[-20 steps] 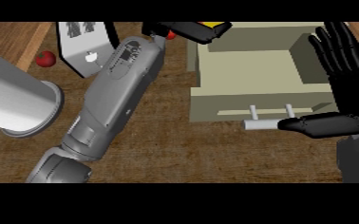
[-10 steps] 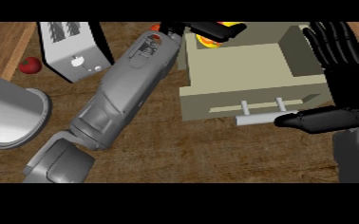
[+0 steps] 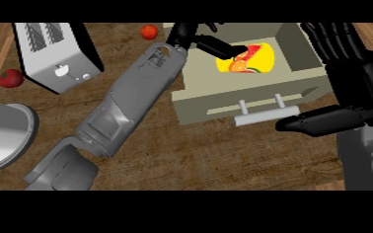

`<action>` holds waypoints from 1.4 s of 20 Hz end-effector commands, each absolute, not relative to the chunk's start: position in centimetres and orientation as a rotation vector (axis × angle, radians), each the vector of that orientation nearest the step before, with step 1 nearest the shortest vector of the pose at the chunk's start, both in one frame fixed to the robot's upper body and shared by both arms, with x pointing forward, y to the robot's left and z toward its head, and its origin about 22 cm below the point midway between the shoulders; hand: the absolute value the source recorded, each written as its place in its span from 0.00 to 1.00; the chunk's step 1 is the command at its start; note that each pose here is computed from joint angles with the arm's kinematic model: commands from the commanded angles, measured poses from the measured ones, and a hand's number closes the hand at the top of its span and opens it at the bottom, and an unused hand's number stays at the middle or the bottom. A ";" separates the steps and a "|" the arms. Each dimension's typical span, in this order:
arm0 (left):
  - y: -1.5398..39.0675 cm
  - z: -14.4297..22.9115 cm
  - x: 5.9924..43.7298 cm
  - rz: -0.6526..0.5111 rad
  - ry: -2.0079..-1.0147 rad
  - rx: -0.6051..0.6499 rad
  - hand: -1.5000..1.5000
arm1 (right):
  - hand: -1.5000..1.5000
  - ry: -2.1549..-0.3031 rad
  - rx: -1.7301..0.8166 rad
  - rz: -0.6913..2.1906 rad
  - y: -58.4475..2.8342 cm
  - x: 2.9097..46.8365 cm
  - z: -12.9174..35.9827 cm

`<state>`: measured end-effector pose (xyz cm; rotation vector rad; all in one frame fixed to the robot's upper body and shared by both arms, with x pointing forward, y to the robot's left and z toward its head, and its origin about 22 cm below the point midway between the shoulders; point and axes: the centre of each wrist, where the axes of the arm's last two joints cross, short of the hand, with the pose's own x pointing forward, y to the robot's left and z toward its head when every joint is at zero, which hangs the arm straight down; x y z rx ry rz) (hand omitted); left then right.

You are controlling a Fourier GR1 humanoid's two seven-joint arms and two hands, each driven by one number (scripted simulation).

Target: Pick up the cup, place it into the drawer and close the drawer

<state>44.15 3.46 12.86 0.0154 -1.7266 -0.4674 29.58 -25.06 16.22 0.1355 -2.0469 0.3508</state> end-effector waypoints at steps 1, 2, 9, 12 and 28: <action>4.0 11.3 43.8 -0.452 -1.714 -0.012 0.00 | 0.00 -2.056 0.171 0.358 -25.0 29.6 16.3; 4.4 10.3 43.6 -0.395 -1.740 -0.049 0.00 | 0.00 -2.065 0.188 0.389 -24.3 30.0 16.8; 3.5 12.4 43.5 -0.247 -1.825 -0.246 0.00 | 1.00 -1.985 0.575 0.648 -20.1 29.7 16.5; 3.8 12.4 43.6 -0.163 -1.880 -0.281 0.00 | 1.00 -1.879 0.650 0.732 -20.4 29.4 14.9; 4.9 11.0 43.7 0.038 -1.919 -0.293 0.00 | 0.00 -1.538 -0.024 1.213 -19.6 28.0 9.2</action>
